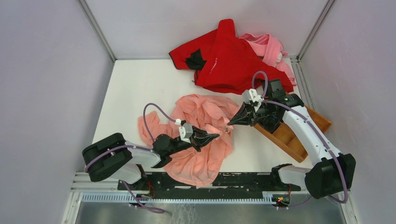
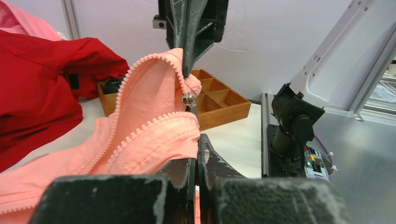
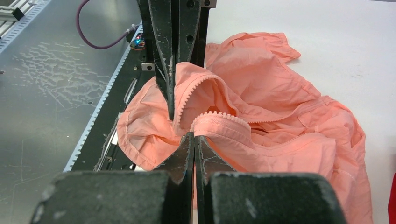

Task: Zip up the jacket
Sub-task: Adjust the zipper on the jacket.

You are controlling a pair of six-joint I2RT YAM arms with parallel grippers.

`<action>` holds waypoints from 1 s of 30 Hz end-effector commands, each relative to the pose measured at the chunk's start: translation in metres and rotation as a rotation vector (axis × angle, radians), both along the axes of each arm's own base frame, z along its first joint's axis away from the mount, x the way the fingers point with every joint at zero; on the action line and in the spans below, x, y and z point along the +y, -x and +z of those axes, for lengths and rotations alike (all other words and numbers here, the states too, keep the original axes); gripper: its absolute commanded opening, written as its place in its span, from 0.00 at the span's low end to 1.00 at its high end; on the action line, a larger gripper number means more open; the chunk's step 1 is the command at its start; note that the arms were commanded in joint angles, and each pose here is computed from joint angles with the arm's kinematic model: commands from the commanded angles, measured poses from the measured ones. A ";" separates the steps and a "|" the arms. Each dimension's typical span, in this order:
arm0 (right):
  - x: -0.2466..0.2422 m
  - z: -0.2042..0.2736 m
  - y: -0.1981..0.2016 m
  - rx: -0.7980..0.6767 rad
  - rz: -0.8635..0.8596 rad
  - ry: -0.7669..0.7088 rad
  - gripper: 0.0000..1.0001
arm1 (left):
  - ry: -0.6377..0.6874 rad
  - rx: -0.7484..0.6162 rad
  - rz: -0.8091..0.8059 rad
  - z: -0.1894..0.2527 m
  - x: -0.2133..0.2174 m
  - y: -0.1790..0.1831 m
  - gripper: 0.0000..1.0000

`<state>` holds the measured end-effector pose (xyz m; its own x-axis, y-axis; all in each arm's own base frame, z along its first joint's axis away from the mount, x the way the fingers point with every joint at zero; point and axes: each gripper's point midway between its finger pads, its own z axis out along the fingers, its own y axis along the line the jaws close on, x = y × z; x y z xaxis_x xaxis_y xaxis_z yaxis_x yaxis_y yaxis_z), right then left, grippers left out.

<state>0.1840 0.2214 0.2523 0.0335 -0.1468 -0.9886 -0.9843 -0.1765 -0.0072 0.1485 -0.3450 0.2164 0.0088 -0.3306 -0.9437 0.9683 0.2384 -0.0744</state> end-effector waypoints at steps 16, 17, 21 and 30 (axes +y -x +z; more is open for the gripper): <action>0.003 0.021 0.002 0.030 0.013 -0.052 0.00 | 0.314 -0.193 0.085 0.100 0.028 -0.002 0.02; 0.003 0.019 -0.001 0.026 0.001 -0.039 0.00 | 0.317 -0.190 0.091 0.100 0.030 -0.003 0.02; 0.000 0.008 -0.015 0.022 -0.069 0.031 0.00 | 0.340 -0.137 0.114 0.100 0.039 -0.009 0.02; -0.016 -0.095 -0.015 0.169 -0.211 0.242 0.00 | 0.258 0.238 0.140 0.057 0.050 -0.036 0.02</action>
